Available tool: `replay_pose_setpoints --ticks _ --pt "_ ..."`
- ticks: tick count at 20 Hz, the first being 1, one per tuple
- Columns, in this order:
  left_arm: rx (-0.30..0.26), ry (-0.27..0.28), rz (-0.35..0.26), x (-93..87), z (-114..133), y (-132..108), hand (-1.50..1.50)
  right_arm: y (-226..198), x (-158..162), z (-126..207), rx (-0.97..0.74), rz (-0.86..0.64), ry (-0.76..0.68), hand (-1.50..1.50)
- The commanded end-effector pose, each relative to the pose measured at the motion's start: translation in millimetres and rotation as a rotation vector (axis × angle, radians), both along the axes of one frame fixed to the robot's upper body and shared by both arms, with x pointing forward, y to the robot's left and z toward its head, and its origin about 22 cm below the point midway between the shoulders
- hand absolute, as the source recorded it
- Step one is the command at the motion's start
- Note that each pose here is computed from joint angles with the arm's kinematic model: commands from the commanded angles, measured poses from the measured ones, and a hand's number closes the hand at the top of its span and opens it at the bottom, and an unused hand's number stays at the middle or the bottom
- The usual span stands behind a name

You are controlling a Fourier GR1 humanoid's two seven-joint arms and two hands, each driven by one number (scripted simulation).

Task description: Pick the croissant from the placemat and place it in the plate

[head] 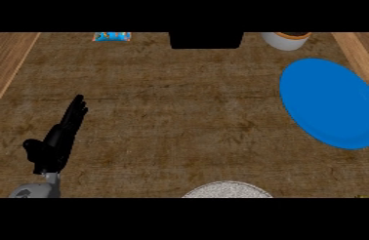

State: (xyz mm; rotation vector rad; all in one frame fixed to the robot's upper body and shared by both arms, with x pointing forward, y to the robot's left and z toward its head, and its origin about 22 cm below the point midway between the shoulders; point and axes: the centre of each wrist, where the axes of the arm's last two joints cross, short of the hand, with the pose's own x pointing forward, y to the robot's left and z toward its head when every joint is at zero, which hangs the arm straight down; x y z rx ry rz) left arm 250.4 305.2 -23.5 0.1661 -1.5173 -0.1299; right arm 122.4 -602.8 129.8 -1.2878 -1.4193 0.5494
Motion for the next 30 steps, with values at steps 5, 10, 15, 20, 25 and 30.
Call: replay_pose_setpoints --ticks 5,10,15,20,25,30 --pt "-0.005 -0.001 -0.018 8.0 4.2 -17.9 0.0 8.3 37.8 17.4 0.056 0.069 -0.061 1.5" --pt "-0.007 -0.005 -0.023 -3.9 -5.6 -6.6 0.0 31.4 81.5 35.9 0.05 0.091 -0.005 1.5" --pt "-0.001 -0.023 -0.032 3.0 0.1 -11.0 0.0 80.6 127.7 13.9 0.108 0.152 0.018 1.5" --pt "0.013 0.009 -0.029 2.2 -1.0 2.9 0.0 130.0 162.3 -9.2 0.123 0.209 0.037 1.5" --pt "0.002 -0.005 -0.027 -7.2 1.6 4.5 0.0 135.0 195.1 -9.8 0.125 0.198 0.065 1.5" --pt "0.002 -0.021 -0.043 12.1 4.5 -5.1 0.0 163.1 219.2 -45.6 0.328 0.123 -0.027 1.5"
